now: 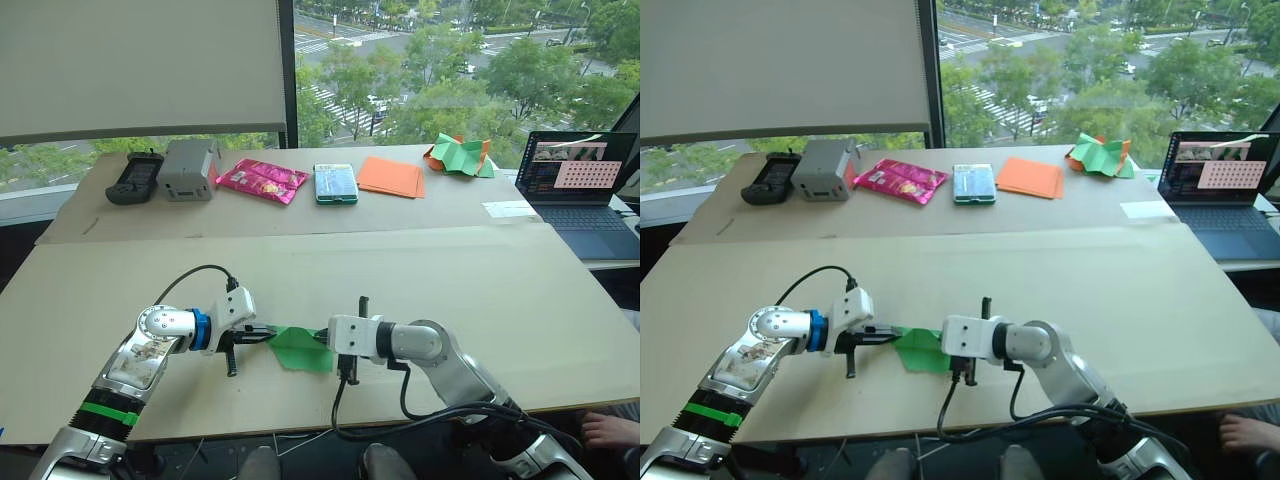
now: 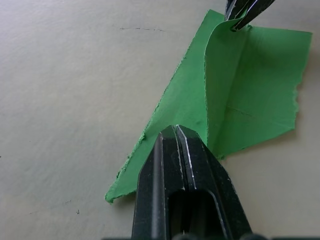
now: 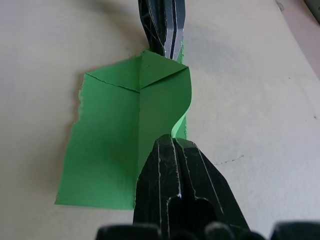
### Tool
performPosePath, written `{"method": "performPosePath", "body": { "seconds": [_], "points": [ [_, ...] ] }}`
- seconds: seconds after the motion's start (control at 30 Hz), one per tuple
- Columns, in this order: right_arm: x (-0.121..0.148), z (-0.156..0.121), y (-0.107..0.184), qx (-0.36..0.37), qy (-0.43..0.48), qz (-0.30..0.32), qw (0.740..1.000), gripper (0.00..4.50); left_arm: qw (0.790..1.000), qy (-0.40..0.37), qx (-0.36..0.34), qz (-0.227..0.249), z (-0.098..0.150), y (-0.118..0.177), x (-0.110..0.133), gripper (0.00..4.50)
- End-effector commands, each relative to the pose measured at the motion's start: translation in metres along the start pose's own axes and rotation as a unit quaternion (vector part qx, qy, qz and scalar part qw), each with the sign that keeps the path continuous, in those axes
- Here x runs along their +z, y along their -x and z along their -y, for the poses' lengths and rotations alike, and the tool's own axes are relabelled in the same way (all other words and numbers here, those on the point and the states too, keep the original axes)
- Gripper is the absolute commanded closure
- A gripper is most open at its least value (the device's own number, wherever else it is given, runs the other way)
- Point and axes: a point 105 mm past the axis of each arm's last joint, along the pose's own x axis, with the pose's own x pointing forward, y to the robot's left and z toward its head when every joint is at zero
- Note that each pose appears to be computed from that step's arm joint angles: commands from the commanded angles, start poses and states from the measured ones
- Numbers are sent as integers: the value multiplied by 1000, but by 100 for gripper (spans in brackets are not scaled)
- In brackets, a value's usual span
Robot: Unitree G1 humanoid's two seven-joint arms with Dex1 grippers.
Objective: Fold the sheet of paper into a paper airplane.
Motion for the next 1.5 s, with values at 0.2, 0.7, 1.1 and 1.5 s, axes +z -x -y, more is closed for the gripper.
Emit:
{"method": "performPosePath", "body": {
  "seconds": [0.2,0.7,1.1,1.5],
  "points": [
    [-15,-1,-10,-4,-35,-44,998,450,1000,2,5,-18,-2,1,-5,446],
    [-19,-5,-14,8,-36,-53,998,450,997,-3,14,73,-7,18,53,446],
    [-18,-6,-16,6,-36,-55,998,450,1000,22,13,6,2,-6,4,446],
    [12,20,-7,-44,-88,2,995,225,1000,5,-8,-11,14,-17,-7,450]
  ]
}}
